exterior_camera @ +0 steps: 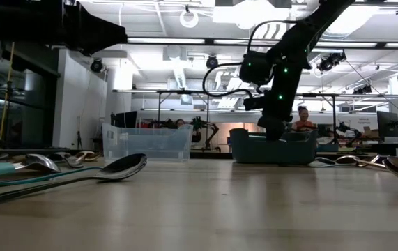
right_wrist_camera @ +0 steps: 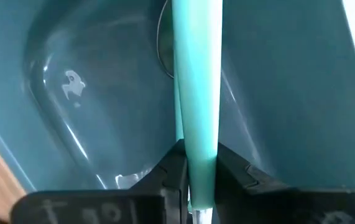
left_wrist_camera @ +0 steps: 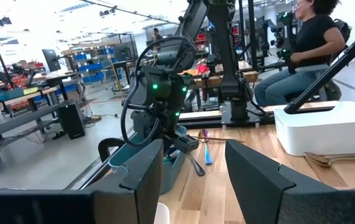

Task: Sort silverware by color (type)
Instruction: Put the green spoon into the blue bin

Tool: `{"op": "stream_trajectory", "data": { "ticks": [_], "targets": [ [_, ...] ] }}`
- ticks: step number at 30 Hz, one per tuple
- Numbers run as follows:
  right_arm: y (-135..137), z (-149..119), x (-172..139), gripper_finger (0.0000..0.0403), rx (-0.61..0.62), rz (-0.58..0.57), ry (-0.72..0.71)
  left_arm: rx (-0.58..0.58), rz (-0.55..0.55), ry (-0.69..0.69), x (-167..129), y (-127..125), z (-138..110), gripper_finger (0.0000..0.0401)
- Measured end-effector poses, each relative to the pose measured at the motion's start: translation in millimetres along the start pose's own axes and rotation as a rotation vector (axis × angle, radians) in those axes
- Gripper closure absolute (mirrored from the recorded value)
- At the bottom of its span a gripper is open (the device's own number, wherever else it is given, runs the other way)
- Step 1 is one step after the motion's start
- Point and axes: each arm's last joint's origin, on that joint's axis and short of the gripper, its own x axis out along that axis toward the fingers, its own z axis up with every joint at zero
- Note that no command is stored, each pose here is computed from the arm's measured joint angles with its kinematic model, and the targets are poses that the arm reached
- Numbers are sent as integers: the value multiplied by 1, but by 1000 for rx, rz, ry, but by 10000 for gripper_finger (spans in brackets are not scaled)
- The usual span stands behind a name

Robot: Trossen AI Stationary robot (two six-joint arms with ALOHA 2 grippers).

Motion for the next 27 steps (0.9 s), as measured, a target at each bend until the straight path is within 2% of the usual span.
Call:
{"op": "stream_trajectory", "data": {
  "ticks": [10,16,19,22,27],
  "targets": [
    [0,1,-1,271,-3,4,7,0,0,0,0,0,0,235],
    [-7,13,-24,240,-14,12,43,0,-1,0,0,0,0,235],
    [-7,19,-48,235,-11,29,-39,0,-1,1,0,0,0,235],
    [-1,21,-75,234,12,99,-168,1,-2,3,0,0,0,235],
    [34,20,-112,234,48,329,-471,-22,-2,3,0,0,0,235]
  ]
}}
